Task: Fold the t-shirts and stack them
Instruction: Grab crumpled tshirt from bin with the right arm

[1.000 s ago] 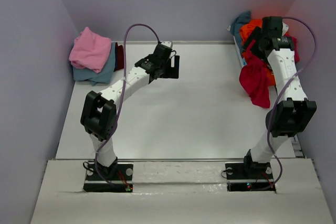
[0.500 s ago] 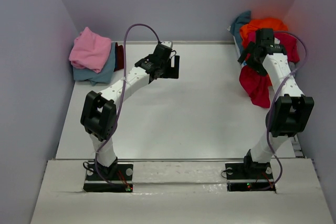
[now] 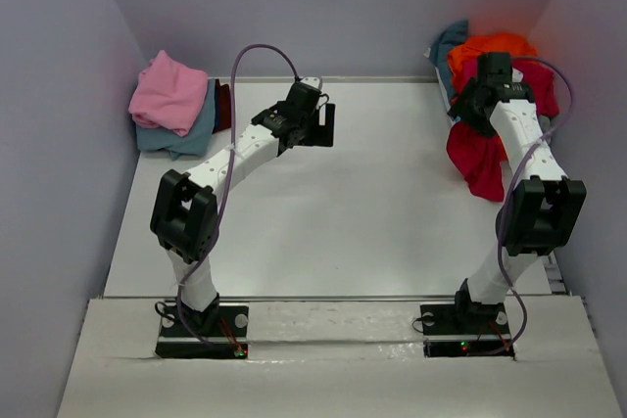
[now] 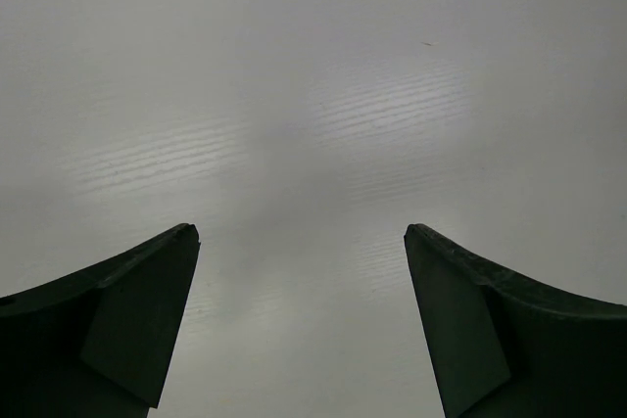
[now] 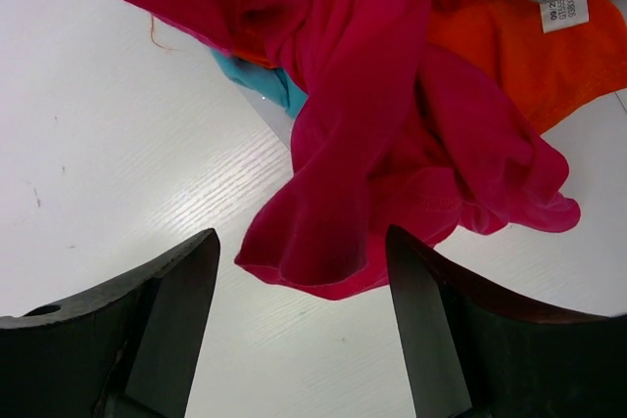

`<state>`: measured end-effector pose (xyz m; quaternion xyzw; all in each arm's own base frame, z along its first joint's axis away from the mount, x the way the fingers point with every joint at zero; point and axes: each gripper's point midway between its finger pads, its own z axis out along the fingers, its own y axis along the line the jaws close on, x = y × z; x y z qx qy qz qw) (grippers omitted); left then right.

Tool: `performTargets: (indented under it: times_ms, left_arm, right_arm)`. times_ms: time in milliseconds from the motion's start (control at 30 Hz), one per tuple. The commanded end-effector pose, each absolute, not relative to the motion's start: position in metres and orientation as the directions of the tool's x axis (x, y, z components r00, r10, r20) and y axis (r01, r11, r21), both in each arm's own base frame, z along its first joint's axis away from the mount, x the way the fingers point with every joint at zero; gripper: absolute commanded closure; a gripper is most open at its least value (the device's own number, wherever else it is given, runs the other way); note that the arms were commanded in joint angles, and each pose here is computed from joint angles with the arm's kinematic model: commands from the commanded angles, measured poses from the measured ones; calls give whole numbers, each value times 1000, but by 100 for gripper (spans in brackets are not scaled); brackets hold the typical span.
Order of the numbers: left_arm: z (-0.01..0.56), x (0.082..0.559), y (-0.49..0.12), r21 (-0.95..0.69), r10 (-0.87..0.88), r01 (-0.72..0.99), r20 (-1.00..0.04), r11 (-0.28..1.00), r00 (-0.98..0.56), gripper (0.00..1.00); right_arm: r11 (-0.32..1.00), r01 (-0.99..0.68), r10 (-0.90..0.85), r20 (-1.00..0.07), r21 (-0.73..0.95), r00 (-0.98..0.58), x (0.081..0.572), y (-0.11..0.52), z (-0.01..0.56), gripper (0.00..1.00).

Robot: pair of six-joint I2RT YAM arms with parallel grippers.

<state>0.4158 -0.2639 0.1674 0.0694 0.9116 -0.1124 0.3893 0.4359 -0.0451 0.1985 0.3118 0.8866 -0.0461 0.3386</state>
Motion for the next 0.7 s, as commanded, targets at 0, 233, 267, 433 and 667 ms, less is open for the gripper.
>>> performTargets:
  times_ms: [0,233,267,433,667]
  left_arm:
    - [186,414,-260,-147,36,222,-754,964,-655,1]
    - [186,409,-257,-149,28,212,-753,966,-658,1]
    - [186,409,-256,-149,28,212,-753,966,-658,1]
    - [187,407,-255,-153,24,210,-754,966,-656,1]
    - [193,401,-251,-162,9,204,-762,966,-647,1]
  right_arm:
    - [802,577,507,-687,154,-521,445,-49,222,28]
    - [802,574,516,-675,165,-528,440,-46,217,72]
    - [801,575,517,-675,165,-527,439,-46,217,78]
    - [795,586,523,-664,154,-535,431,-46,212,93]
    - [842,486,492,-704,234,-512,408,-25,265,93]
